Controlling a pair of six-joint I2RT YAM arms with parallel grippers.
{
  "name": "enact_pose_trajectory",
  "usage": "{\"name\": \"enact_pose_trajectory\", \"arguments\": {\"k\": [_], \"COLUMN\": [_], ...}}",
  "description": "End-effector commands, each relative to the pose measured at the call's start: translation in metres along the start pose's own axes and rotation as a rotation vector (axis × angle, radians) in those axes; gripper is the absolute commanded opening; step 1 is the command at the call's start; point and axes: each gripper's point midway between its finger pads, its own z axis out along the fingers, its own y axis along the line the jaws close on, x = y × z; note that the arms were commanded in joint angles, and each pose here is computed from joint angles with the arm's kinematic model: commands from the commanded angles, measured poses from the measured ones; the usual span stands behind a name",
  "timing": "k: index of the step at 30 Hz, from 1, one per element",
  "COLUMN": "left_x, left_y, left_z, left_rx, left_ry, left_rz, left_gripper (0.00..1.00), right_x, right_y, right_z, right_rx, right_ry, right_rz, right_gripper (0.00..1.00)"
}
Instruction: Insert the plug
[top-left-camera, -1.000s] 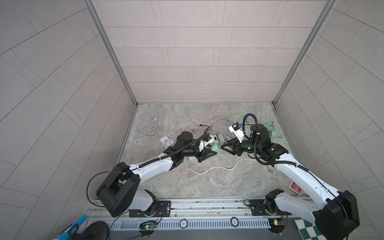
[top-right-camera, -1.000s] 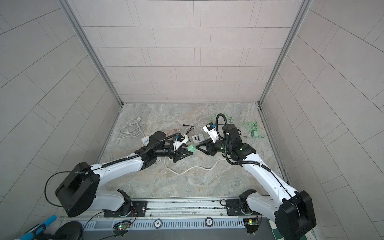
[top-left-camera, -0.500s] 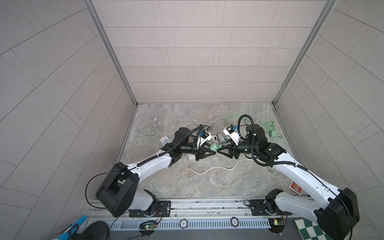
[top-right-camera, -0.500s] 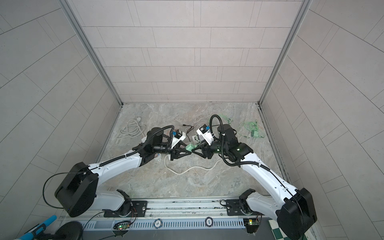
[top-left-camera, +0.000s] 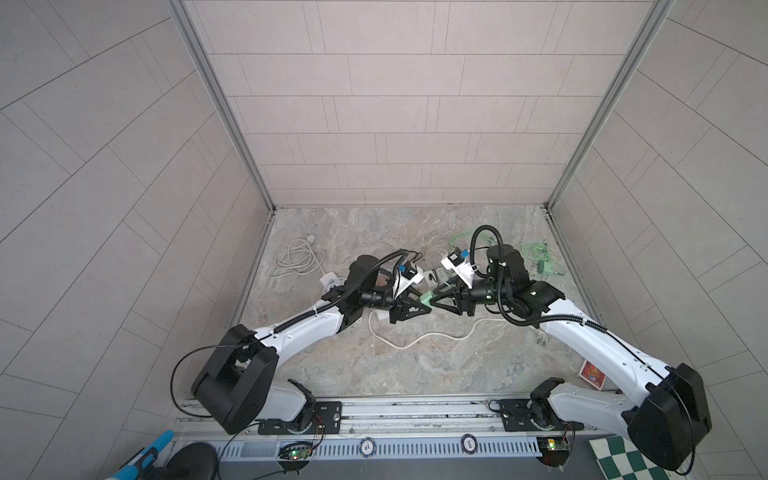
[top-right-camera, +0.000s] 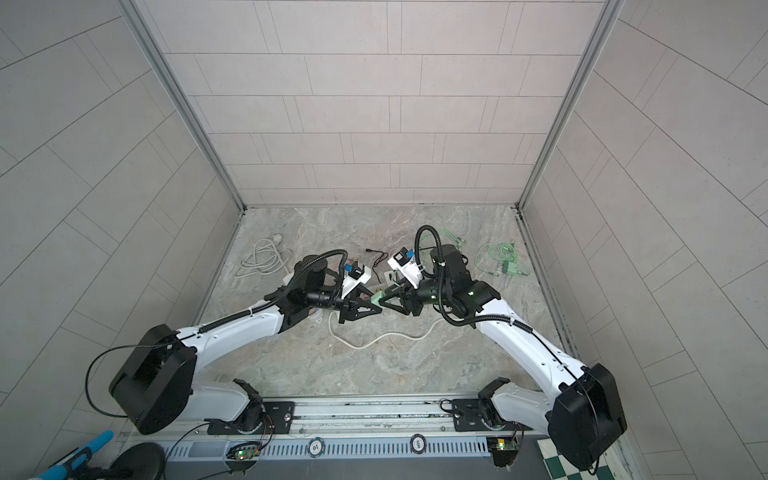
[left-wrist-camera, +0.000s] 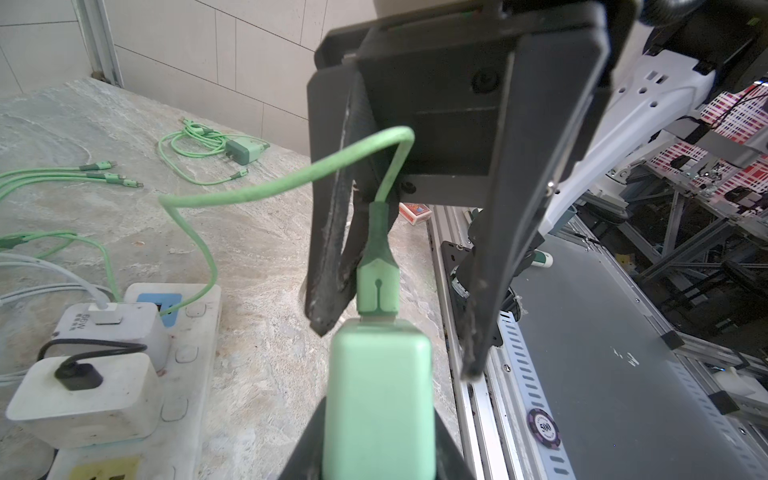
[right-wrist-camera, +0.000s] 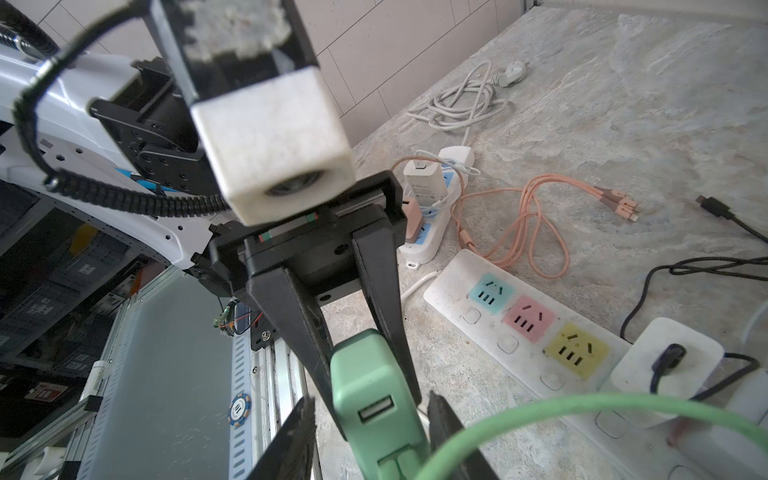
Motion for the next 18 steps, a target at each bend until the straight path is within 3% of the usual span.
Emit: {"name": "enact_pose_trajectory", "arguments": {"k": [1, 18], "left_x": [-0.022, -0.028], "left_y": [-0.012, -0.008], "left_z": [-0.006, -0.015], "left_rx": [0.045, 0.032], "left_ry": [-0.04, -0.049], "left_rz": [0.054, 0.054], "left_gripper": [0.2, 0.2], "right_x": [0.001, 0.015], "right_y": [0.01, 0.007], "right_z": [0.001, 0.009], "right_rx": [-0.052, -0.055], "right_ry": [-0.001, 0.032], "right_rz": [-0.05, -0.036], "right_gripper": [0.43, 0.39]}}
